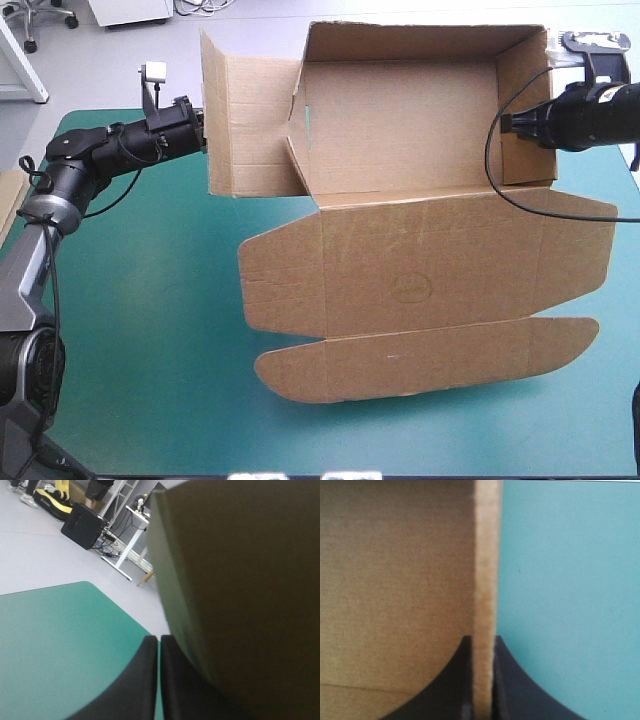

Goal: Fold the box

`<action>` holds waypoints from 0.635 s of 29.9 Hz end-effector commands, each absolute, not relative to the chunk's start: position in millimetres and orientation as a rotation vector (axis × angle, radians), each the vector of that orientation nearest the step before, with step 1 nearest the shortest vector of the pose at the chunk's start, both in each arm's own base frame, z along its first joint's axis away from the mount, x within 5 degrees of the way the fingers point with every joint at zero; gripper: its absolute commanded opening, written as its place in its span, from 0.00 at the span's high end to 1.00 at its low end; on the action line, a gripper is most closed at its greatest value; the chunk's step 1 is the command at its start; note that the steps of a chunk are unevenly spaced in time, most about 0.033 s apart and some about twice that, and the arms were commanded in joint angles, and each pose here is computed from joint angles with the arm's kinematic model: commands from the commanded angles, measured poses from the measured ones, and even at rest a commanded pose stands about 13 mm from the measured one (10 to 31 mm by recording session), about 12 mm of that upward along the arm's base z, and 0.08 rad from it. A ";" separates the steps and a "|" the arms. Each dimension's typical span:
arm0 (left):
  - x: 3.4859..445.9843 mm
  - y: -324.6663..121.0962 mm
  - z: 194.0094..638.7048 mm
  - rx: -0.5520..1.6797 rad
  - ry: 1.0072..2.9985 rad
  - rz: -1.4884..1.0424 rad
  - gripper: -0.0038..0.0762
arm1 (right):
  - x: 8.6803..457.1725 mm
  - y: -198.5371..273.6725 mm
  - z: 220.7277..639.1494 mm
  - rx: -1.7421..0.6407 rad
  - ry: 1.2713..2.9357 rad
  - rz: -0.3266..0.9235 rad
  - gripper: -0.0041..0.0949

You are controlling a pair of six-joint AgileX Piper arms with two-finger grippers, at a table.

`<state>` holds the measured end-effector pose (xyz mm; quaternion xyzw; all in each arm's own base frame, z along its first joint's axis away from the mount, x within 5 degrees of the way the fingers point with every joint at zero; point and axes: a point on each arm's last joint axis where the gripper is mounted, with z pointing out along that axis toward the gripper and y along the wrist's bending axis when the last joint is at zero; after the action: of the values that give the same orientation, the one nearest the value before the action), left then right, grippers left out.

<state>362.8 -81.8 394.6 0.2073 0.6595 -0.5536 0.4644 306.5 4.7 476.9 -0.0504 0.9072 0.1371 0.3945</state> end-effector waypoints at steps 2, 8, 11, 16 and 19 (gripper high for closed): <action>331.2 -92.8 444.3 0.601 1.436 -1.470 0.94 | 292.4 9.3 497.2 -0.136 2.213 0.385 0.98; 324.8 -106.6 453.9 0.640 1.420 -1.508 0.94 | 292.6 8.9 497.3 -0.135 2.212 0.379 0.98; 321.2 -114.9 457.3 0.666 1.408 -1.525 0.94 | 292.6 8.8 497.2 -0.135 2.212 0.378 0.98; 314.9 -130.0 459.5 0.714 1.428 -1.551 0.93 | 292.6 8.8 497.2 -0.135 2.212 0.378 0.98; 311.6 -136.8 461.3 0.732 1.422 -1.570 0.88 | 292.6 8.8 497.2 -0.135 2.212 0.378 0.98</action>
<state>339.1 -132.0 426.9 0.2613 0.6262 -0.5949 0.4309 307.4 4.3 475.9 -0.0500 0.9081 0.1353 0.3930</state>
